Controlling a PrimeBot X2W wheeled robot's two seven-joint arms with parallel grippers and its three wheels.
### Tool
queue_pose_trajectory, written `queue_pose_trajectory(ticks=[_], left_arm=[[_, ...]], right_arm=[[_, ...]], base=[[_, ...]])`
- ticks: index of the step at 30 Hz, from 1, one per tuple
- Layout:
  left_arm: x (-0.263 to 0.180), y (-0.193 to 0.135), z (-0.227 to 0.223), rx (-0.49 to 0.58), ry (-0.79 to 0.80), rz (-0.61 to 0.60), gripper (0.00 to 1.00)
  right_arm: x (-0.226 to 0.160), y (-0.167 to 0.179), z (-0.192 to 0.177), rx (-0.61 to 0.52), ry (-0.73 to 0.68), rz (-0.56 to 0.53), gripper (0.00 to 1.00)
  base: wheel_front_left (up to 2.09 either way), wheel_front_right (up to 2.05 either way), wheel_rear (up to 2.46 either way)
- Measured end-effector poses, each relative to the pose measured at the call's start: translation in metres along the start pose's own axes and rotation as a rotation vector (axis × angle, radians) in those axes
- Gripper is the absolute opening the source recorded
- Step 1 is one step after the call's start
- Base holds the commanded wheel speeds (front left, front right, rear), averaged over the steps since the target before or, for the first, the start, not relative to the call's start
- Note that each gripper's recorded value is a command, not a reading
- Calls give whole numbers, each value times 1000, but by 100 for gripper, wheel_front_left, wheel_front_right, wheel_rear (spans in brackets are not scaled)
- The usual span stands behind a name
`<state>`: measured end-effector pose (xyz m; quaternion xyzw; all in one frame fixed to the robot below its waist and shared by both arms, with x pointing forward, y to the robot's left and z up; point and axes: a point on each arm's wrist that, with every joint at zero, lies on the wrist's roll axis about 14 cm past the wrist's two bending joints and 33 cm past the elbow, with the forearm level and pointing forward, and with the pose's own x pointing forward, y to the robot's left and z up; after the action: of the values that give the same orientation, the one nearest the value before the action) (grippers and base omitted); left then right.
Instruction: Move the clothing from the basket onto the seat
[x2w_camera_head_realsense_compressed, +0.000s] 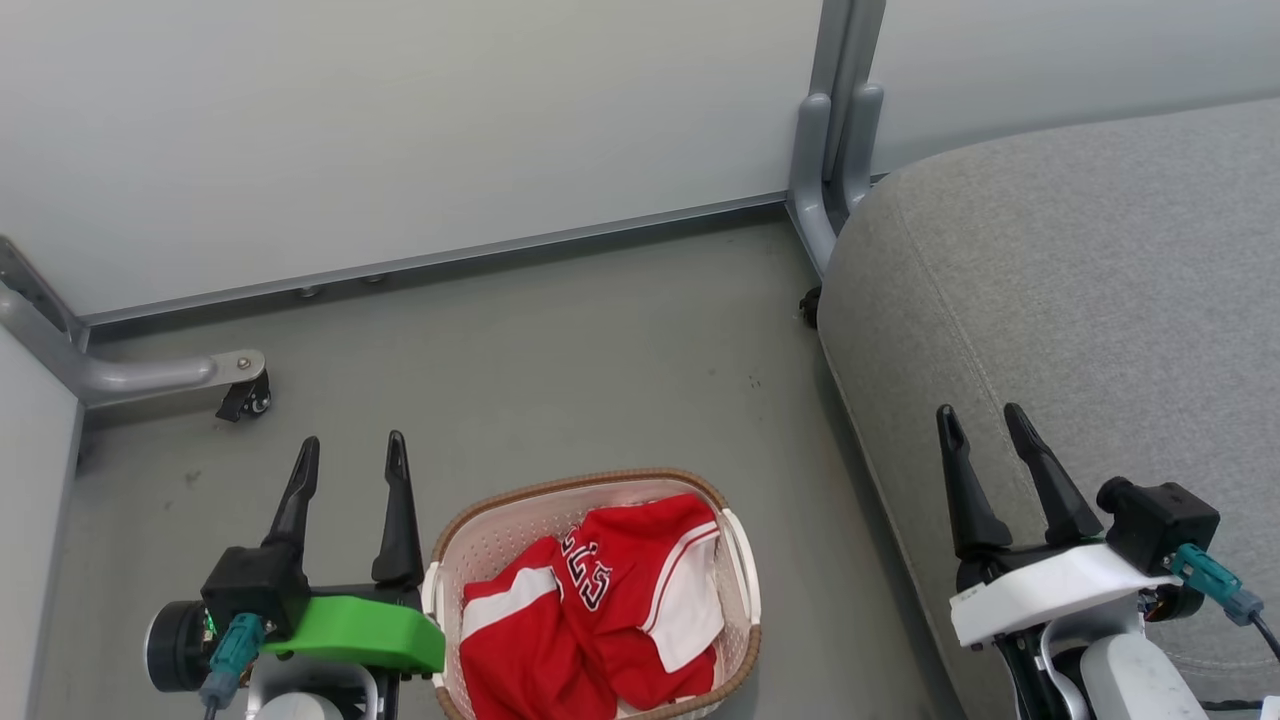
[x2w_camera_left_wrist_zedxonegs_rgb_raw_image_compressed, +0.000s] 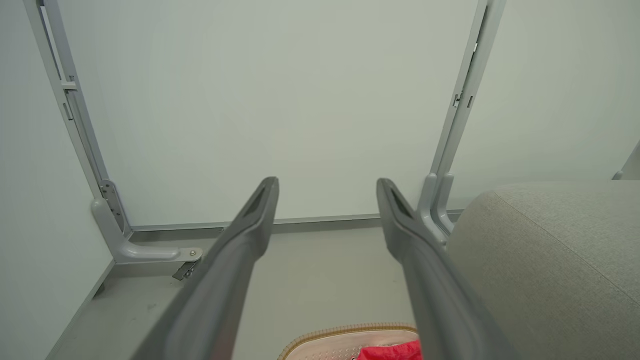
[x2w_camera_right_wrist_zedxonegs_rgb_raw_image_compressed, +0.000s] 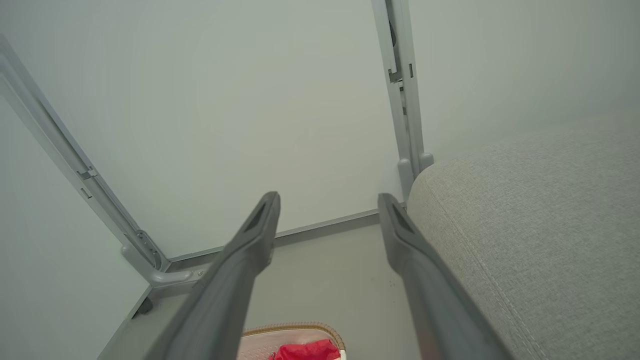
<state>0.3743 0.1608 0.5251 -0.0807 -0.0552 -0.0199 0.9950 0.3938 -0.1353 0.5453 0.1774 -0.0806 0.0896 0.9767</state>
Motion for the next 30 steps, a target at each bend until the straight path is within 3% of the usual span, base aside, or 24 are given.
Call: queue_pose_trajectory(ticks=[22,30], left_arm=[[-3,-6,-1,137,-21,-32,100],[-3,-5,-3,137,-15,-28,100]], right_arm=[[4,14,-7,-137,3,66,100],[6,15,-10,-141,11,72,100]], base=[[0,0,0],[0,0,0]])
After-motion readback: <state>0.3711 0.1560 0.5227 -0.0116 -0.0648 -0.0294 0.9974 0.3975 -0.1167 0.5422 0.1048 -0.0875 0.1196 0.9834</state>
